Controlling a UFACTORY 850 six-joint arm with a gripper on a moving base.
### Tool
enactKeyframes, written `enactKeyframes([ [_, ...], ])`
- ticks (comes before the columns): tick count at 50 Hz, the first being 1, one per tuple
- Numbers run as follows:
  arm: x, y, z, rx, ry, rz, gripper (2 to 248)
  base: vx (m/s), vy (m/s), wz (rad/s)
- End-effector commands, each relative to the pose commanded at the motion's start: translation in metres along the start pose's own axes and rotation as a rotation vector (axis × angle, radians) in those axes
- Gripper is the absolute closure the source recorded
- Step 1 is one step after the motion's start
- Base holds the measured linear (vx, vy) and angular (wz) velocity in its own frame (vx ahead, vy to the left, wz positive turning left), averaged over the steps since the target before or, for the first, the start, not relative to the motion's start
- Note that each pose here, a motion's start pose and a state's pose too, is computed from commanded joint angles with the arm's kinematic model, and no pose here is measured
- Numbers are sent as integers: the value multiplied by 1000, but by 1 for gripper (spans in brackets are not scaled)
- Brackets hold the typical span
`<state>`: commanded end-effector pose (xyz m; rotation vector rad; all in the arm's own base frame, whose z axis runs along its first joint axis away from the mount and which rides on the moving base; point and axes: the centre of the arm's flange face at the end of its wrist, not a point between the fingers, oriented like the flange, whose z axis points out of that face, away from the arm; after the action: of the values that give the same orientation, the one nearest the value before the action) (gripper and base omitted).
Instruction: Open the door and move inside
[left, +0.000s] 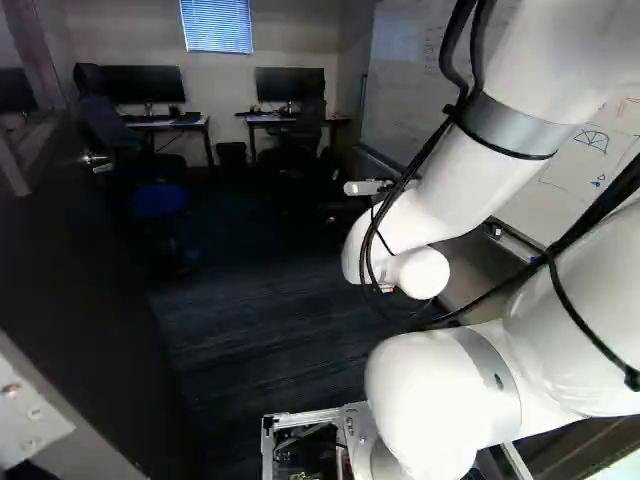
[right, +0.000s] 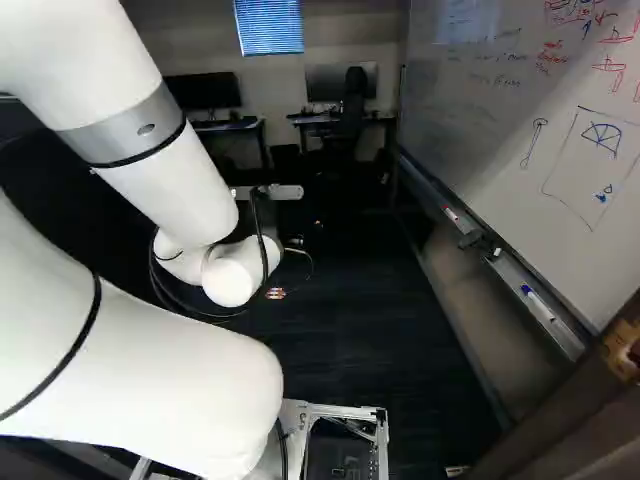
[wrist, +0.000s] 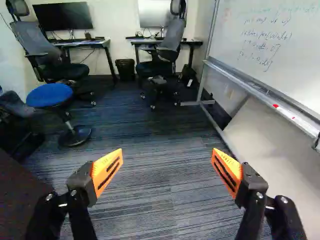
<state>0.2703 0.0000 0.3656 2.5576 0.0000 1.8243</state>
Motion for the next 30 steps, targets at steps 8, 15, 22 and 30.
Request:
enactKeyframes([
  [8, 0, 0, 0, 0, 0, 0, 3, 185, 2, -7],
  [15, 0, 0, 0, 0, 0, 0, 3, 187, 5, -4],
  [22, 0, 0, 0, 0, 0, 0, 3, 184, 7, -8],
  [30, 0, 0, 0, 0, 0, 0, 3, 198, 31, 113],
])
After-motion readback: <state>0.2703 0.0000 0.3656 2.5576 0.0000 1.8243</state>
